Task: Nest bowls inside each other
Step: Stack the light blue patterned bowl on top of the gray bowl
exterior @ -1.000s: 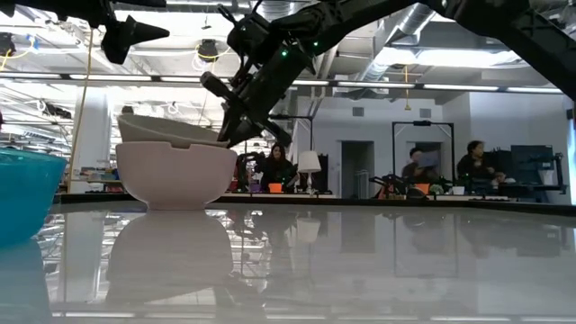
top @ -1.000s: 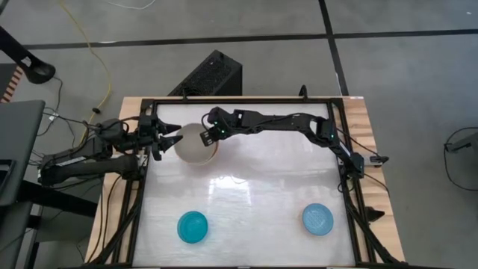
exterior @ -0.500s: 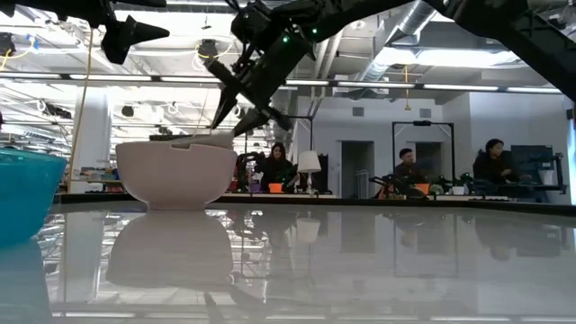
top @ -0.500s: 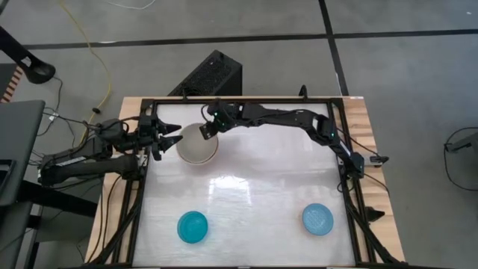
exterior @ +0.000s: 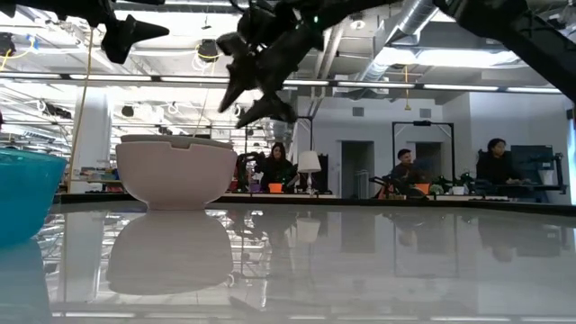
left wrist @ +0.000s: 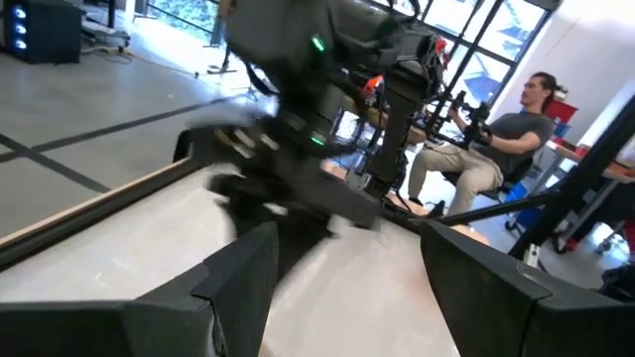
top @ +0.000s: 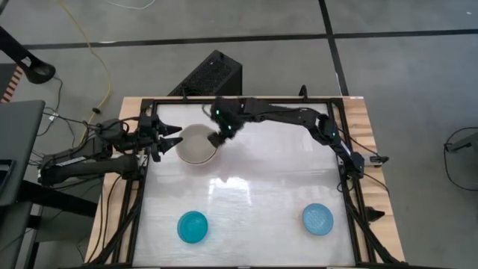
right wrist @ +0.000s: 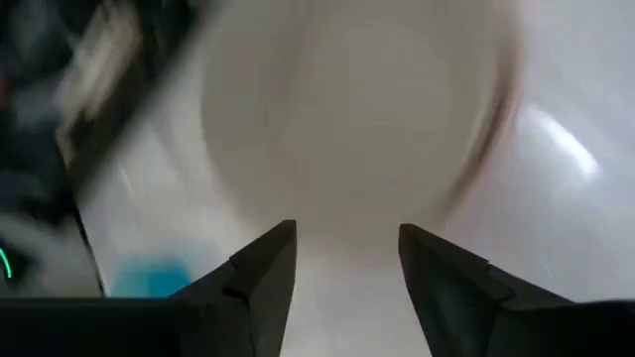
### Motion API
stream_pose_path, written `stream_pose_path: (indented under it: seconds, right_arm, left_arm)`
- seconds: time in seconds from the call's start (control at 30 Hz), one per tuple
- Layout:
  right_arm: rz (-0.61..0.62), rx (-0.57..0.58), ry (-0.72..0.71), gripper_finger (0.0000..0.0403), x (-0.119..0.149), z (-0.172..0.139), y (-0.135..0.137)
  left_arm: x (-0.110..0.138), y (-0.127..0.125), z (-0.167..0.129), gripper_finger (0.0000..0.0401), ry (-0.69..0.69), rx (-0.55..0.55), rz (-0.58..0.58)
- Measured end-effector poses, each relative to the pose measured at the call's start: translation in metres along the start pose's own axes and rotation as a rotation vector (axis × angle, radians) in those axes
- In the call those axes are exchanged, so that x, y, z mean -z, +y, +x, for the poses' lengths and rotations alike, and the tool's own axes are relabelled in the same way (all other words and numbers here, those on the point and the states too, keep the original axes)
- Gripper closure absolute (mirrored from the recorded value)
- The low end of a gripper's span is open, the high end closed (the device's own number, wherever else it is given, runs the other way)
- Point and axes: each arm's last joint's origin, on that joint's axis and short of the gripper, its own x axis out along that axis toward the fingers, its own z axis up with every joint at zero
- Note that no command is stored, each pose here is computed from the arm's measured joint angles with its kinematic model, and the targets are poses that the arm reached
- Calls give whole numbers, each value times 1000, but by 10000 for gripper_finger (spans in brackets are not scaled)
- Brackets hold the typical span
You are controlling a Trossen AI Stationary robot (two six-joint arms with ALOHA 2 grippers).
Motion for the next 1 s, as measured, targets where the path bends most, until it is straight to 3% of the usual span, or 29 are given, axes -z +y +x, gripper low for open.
stream_pose_path:
  seconds: [0.4,0.6,0.8,1.0]
  right_arm:
    - [-270,303,471,211,124,-63,81]
    - [-343,199,528,212,181,-105,117]
    - [-302,310,515,213,241,-140,102]
    - [-208,350,554,214,306,-143,50]
  left_arm:
    - [6,2,3,163,71,-20,-2]
    - [9,4,9,163,103,-31,4]
    - [12,5,15,163,135,-39,8]
    - [13,6,19,163,143,-41,10]
